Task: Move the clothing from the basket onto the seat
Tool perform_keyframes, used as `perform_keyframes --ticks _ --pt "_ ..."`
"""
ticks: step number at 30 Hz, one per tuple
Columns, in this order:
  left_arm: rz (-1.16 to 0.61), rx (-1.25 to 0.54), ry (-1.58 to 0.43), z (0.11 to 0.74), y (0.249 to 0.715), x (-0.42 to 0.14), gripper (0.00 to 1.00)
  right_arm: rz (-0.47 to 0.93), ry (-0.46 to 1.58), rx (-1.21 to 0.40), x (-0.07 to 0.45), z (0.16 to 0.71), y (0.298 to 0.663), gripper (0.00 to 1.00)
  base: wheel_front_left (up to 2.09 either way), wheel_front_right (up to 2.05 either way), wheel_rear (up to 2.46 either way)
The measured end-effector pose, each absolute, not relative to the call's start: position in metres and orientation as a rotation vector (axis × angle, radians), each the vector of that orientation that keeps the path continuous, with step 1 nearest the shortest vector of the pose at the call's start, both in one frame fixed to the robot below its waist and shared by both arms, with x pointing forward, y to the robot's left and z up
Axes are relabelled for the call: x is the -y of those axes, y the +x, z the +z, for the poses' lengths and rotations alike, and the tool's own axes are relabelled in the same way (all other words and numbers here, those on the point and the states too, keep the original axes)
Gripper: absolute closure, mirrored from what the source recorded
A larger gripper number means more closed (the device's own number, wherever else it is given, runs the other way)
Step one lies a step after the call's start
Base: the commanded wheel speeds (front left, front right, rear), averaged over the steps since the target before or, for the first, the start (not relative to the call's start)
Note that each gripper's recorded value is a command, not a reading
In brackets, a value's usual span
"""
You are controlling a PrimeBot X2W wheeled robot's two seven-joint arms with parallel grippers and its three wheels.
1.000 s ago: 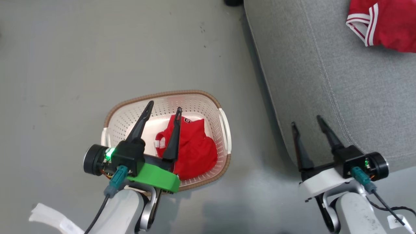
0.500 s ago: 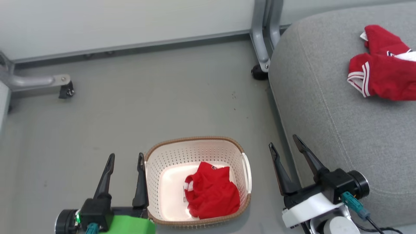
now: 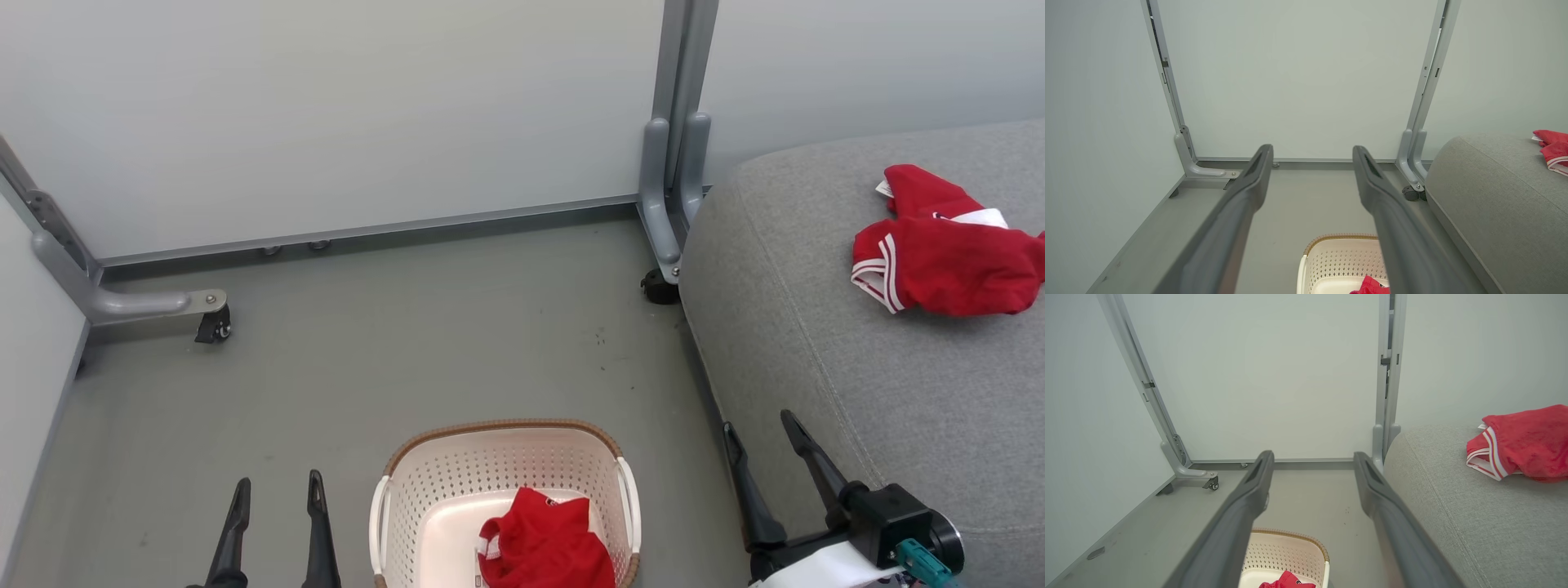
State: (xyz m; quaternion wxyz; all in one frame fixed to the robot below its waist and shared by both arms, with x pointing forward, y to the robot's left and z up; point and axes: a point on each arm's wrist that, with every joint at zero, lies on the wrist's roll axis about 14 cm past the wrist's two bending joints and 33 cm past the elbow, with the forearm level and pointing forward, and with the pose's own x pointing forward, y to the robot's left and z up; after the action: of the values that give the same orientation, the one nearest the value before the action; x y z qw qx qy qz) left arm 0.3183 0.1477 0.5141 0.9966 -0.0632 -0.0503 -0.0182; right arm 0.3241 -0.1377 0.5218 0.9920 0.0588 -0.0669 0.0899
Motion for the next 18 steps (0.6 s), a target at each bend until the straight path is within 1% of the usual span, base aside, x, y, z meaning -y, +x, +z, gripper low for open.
perform_keyframes --ticks 9,18 --pt "-0.063 0.082 -0.082 0.5072 0.3195 -0.1425 0.0 0.178 0.12 0.125 0.1375 0.5184 0.3195 0.0 0.0 0.0 0.0" --pt "-0.089 0.082 -0.081 0.5074 0.3201 -0.1352 0.0 0.185 0.12 0.126 0.135 0.5187 0.3189 0.0 0.0 0.0 0.0"
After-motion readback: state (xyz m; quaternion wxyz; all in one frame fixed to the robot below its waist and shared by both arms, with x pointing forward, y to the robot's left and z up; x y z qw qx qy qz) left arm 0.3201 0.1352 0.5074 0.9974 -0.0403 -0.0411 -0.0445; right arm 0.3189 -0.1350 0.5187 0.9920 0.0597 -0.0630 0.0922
